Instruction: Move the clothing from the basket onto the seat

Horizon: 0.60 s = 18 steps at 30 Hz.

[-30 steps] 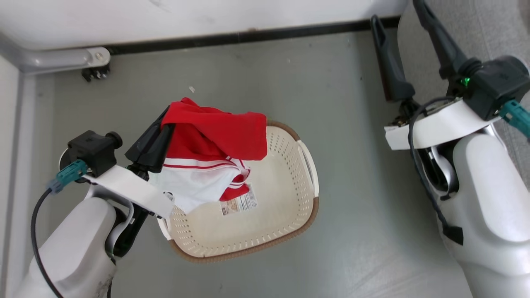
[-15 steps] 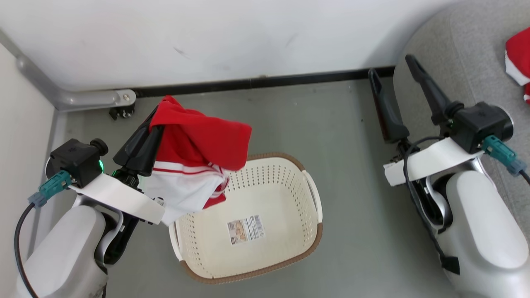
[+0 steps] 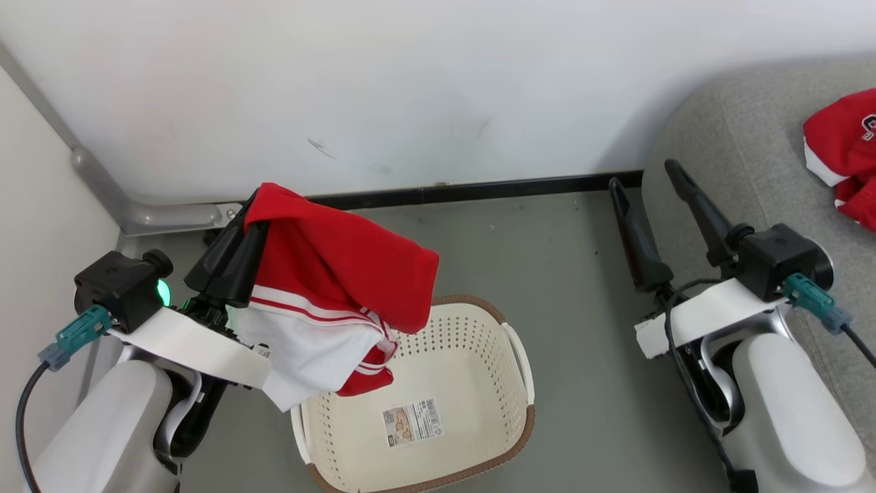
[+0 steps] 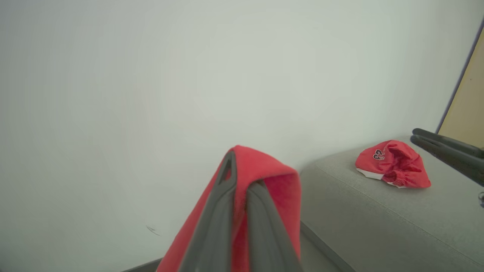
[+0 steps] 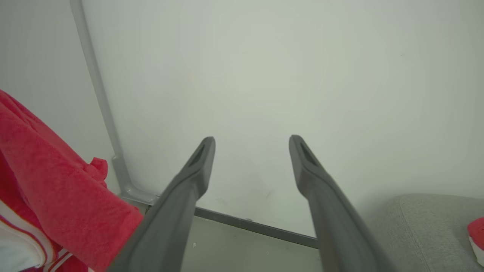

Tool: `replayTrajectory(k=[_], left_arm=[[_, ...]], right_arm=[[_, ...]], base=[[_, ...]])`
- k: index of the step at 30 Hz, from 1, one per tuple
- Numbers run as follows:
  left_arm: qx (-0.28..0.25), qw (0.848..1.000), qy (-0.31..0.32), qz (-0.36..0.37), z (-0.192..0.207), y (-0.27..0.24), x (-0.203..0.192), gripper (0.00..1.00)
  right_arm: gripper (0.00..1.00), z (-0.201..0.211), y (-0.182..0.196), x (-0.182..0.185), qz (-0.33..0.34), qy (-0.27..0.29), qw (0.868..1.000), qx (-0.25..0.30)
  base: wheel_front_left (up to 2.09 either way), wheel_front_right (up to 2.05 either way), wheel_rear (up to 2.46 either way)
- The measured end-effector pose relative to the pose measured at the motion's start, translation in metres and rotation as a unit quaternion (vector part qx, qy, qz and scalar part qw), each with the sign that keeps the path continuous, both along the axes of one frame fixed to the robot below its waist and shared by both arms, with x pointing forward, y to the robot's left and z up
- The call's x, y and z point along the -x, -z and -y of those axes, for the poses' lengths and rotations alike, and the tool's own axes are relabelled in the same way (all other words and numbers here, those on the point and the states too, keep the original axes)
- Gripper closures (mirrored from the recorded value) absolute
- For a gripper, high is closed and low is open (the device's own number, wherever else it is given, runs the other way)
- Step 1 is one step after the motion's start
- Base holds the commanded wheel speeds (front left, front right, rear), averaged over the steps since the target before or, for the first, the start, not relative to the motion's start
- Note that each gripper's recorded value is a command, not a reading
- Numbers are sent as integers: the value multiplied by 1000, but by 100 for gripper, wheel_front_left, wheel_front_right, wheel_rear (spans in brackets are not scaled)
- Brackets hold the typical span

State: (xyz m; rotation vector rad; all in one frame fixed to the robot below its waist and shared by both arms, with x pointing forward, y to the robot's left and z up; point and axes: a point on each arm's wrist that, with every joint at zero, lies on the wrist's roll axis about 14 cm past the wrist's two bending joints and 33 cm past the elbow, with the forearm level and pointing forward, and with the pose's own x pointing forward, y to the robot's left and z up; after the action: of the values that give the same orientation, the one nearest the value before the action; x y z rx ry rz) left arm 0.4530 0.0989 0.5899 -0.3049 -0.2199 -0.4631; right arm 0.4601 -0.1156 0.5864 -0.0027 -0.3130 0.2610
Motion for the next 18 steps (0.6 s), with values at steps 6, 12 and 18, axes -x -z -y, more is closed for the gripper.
replayTrajectory(k=[6, 12, 18], left_arm=[[-2, 999, 3, 34, 0, -25, 12, 100], [-12, 996, 9, 83, 2, -57, 24, 100], [-24, 992, 24, 123, 11, -86, 33, 100]], right_arm=[[0, -5, 2, 13, -7, -8, 1000, -1], [0, -22, 4, 28, -14, -34, 999, -8], [0, -46, 7, 43, -21, -74, 997, -16]], base=[[0, 0, 0], [0, 0, 0], [0, 0, 0]])
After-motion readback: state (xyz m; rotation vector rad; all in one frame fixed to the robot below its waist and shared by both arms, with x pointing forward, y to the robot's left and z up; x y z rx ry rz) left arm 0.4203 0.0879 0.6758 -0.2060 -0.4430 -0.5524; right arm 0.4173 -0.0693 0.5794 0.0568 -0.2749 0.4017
